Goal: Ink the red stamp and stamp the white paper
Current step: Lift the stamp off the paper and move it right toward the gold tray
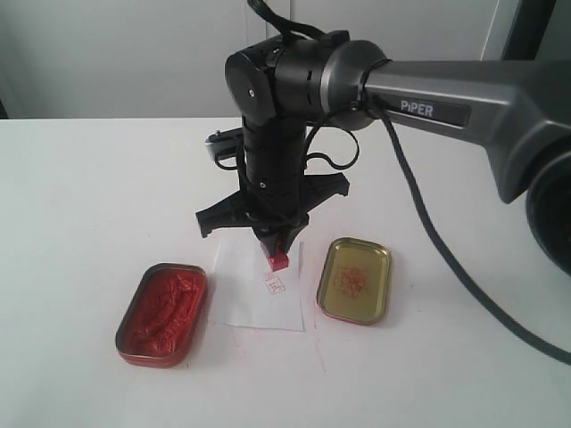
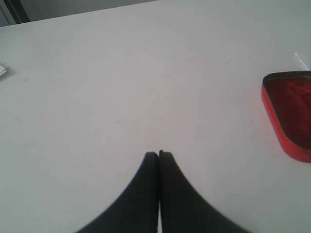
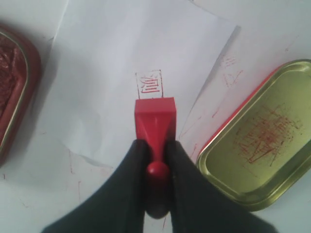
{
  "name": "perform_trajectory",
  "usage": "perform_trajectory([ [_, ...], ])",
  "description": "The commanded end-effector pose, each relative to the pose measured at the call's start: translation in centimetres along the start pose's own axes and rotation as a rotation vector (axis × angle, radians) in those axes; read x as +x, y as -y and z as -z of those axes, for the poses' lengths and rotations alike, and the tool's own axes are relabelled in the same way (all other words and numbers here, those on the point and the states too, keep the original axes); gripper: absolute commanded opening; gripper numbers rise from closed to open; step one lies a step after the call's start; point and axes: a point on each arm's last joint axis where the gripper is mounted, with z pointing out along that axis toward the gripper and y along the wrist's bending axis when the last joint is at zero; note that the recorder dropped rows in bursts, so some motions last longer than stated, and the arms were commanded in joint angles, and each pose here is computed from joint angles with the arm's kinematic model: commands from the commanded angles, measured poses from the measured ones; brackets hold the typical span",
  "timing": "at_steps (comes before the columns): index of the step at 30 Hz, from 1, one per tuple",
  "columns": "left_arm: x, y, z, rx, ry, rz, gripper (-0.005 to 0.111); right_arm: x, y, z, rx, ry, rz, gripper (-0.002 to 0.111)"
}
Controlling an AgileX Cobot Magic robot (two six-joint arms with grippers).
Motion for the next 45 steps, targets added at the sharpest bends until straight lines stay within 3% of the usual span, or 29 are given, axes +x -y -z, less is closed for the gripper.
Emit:
perform_trajectory([
  [1, 0.1, 0.0, 0.0, 0.001, -0.001, 0.000, 0.000, 0.2, 0.1, 0.8, 0.006, 0.009, 0.005, 0.000],
  [18, 0.1, 0.0, 0.0, 0.001, -0.001, 0.000, 0.000, 0.2, 0.5, 1.7, -0.001, 0.019, 0.044, 0.000],
  [29, 0.1, 0.0, 0.0, 0.001, -0.001, 0.000, 0.000, -0.3, 2.8, 4.0, -0.138, 0.062, 0.010, 0.000],
  [37, 0.1, 0.0, 0.0, 0.001, -0.001, 0.000, 0.000, -1.7, 7.2, 4.4, -0.295, 0.113, -0.040, 0.000],
  [45, 0.1, 0.0, 0.0, 0.001, -0.001, 0.000, 0.000, -2.0, 13.8, 2.6, -0.471, 0.188, -0.179, 0.000],
])
